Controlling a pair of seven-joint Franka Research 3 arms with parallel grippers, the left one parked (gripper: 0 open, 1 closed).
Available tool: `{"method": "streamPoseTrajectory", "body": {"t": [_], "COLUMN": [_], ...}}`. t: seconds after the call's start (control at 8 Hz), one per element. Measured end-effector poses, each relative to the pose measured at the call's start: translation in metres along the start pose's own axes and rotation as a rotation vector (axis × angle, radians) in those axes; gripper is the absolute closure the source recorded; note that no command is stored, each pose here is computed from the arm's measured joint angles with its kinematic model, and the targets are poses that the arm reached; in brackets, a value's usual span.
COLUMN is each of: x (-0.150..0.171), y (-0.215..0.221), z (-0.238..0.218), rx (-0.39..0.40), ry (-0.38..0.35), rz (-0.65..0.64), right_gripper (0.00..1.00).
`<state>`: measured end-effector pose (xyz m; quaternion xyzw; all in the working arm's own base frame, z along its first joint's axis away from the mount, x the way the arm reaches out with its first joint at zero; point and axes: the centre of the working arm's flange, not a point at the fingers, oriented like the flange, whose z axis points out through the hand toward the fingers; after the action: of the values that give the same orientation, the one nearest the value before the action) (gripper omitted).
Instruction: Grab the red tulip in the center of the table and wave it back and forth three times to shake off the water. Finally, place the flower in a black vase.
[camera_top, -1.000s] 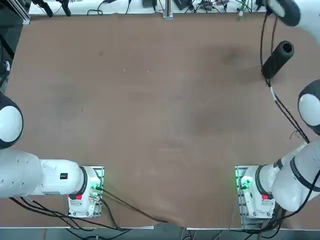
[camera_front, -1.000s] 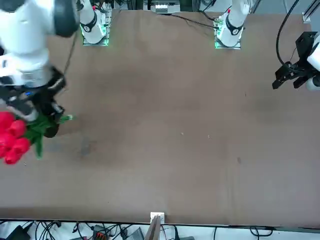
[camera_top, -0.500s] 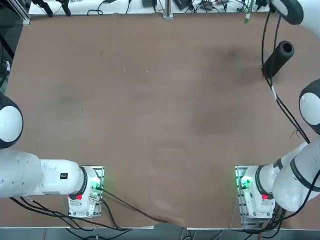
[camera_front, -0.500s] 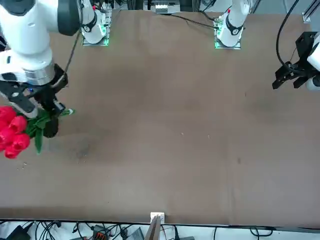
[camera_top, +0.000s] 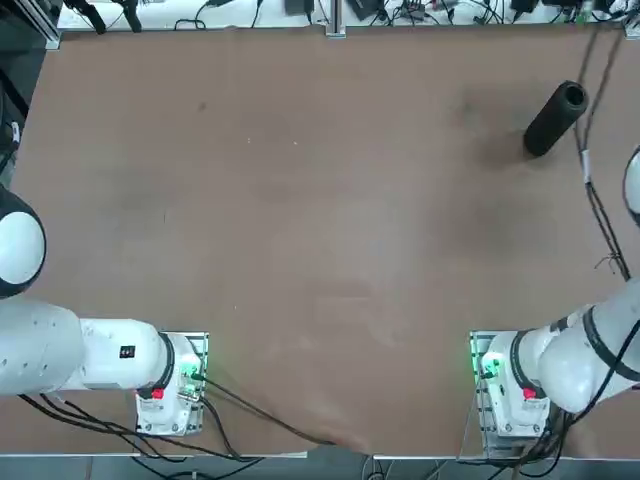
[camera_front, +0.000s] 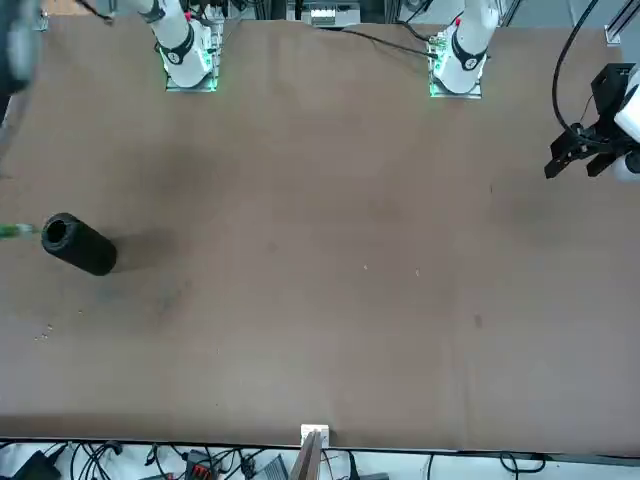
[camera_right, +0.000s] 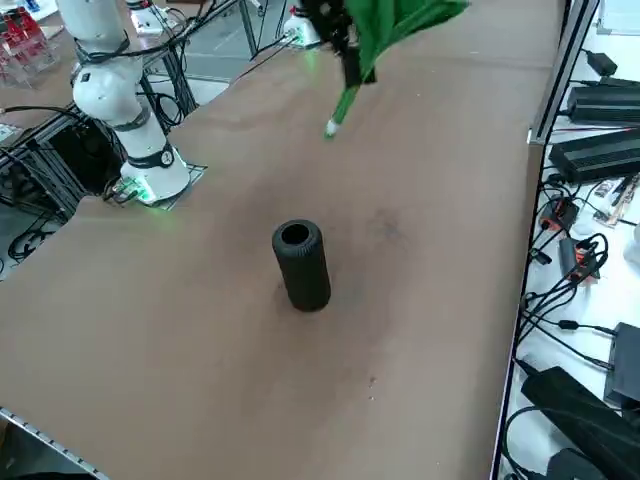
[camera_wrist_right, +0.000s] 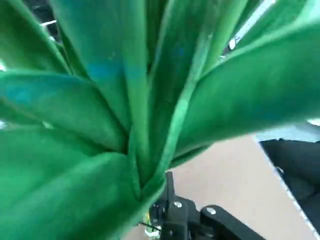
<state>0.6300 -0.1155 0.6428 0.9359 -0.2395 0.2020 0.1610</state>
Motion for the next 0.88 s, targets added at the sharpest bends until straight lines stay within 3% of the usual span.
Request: {"method": "streamPoseTrajectory", "body": {"t": [0.25,0.38,0.88], "x": [0.017,0.018,0.008], "y": [0.064,0.074,0.063], "z": [0.015,0.015,0.027], "rx": [-0.004,0.006,0.031], "ry": [0.013,0.012,-0.013], "rz": [0.037,0.048,0.038], "right_gripper": [0.89,0.89,0.89]}}
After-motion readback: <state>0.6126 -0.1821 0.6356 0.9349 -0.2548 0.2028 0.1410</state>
